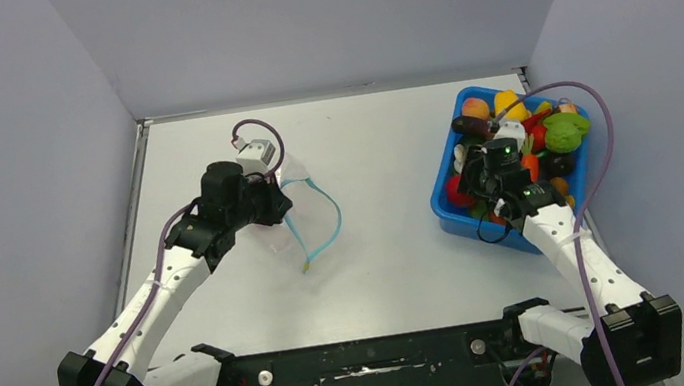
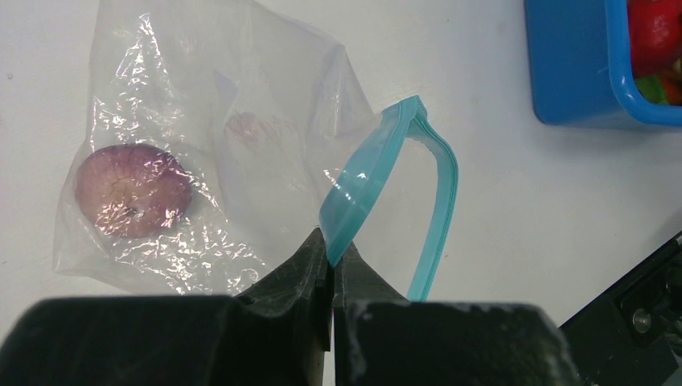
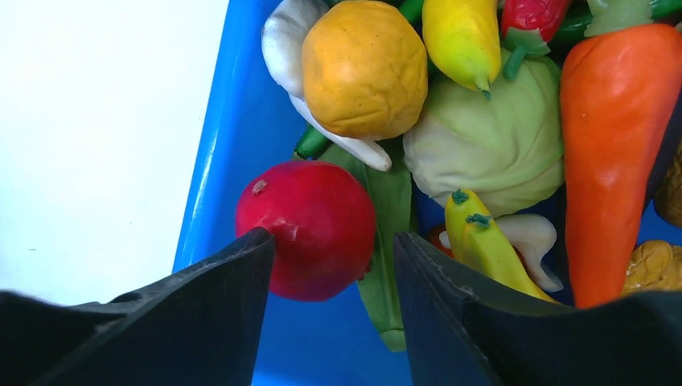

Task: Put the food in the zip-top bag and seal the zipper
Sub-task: Pick up the fake fruit from the bin.

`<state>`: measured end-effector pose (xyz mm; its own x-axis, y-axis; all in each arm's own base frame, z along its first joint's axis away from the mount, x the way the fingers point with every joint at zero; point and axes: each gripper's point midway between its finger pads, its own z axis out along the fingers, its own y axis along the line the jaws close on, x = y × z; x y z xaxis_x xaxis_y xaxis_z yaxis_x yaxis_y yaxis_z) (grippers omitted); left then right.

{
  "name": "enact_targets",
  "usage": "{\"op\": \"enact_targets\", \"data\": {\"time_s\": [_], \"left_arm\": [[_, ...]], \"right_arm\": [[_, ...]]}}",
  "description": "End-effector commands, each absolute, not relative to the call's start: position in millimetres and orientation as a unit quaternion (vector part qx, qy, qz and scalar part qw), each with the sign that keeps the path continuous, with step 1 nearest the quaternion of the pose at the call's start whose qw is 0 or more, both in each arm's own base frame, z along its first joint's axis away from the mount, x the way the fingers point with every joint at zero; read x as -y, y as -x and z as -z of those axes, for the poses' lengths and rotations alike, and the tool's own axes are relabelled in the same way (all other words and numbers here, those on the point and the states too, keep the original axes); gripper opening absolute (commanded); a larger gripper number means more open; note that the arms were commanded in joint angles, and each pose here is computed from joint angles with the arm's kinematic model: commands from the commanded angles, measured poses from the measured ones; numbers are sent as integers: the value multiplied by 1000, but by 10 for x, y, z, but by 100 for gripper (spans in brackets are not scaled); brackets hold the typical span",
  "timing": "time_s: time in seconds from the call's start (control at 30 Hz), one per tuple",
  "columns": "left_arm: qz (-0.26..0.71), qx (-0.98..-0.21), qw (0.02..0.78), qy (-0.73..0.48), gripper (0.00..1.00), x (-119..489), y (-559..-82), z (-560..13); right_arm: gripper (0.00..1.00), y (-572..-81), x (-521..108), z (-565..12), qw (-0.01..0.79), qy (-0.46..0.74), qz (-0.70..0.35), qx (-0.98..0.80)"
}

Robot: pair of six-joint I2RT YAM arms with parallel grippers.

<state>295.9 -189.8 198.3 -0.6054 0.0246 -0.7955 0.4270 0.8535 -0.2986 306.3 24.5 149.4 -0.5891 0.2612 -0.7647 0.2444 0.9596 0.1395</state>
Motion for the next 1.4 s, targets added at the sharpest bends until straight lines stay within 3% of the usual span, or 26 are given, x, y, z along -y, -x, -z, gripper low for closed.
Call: {"op": "enact_targets", "data": {"time_s": [0.0,0.17,0.4,0.67,1.07,1.23,1.37], "left_arm": [[253,-842,459,-130,0,1943,-3057,-2200],[250,-842,461,-128,0,1931,-3062,-2201],[254,-840,460,-132,0,1948,-3054,-2205],[254,-840,461,-132,0,1940,-3045,-2218],[252,-838,466,-131,0,1924,-3047,-2248],[251,-838,467,-130,0,1919,-3044,-2251],[251,-838,466,-131,0,1921,-3044,-2245]], "right_arm": [[62,-3026,-200,-1557,435,-130,2,-891],[76,-3046,-383,-1512,418,-48,-27,-907],[77,-3119,-484,-1491,421,-43,-51,-904],[88,-3190,-516,-1376,412,-37,-54,-909],[88,-3325,-385,-1236,408,-27,-9,-913],[82,-3354,-368,-1228,412,-13,1,-911],[71,-3339,-359,-1283,420,-5,3,-908]]}}
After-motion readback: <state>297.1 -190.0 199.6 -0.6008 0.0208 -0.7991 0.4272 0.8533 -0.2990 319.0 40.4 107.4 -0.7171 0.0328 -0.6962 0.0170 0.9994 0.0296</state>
